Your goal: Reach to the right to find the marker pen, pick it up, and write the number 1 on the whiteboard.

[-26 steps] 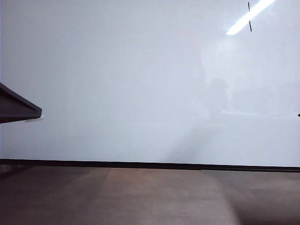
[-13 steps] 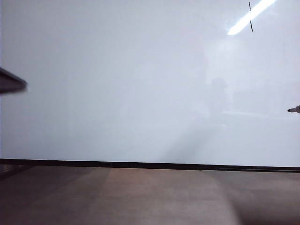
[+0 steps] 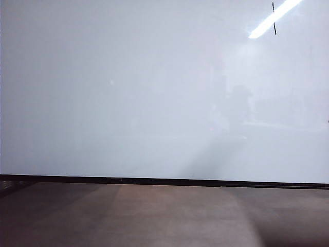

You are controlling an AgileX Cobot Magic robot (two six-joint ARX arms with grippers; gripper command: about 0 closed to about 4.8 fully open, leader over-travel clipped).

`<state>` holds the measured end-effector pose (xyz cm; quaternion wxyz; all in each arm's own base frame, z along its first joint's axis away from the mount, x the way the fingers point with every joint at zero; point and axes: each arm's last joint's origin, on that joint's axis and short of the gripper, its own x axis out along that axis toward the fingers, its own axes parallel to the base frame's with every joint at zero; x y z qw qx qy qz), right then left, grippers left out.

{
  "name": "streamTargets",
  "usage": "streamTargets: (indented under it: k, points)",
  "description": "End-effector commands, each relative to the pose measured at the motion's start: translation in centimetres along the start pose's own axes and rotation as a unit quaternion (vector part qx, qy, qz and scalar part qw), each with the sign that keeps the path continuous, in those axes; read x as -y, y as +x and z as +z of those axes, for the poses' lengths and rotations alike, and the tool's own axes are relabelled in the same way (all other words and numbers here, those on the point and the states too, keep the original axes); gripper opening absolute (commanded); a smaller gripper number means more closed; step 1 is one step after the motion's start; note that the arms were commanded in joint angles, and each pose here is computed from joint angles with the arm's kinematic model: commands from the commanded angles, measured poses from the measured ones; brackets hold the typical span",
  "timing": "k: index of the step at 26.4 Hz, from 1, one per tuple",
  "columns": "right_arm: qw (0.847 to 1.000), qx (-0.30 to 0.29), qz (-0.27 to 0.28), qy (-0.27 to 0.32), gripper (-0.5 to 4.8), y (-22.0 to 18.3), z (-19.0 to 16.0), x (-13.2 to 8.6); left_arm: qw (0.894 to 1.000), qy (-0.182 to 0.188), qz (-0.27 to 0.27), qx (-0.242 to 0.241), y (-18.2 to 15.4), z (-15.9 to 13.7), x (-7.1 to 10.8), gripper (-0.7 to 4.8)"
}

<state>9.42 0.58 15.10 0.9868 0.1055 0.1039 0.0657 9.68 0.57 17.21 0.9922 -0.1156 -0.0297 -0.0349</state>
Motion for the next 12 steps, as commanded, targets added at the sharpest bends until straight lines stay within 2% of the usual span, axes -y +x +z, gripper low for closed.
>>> streamTargets:
  k: [1, 12]
  points:
    - [1.0, 0.01, -0.028, 0.007, -0.05, -0.03, 0.08, 0.56, 1.0, 0.0, -0.013, 0.002, 0.0, 0.08, 0.15, -0.05]
    - [0.999, 0.012, -0.041, 0.01, -0.05, -0.06, 0.1, 0.82, 1.0, 0.0, -0.012, 0.002, 0.0, 0.08, 0.14, -0.05]
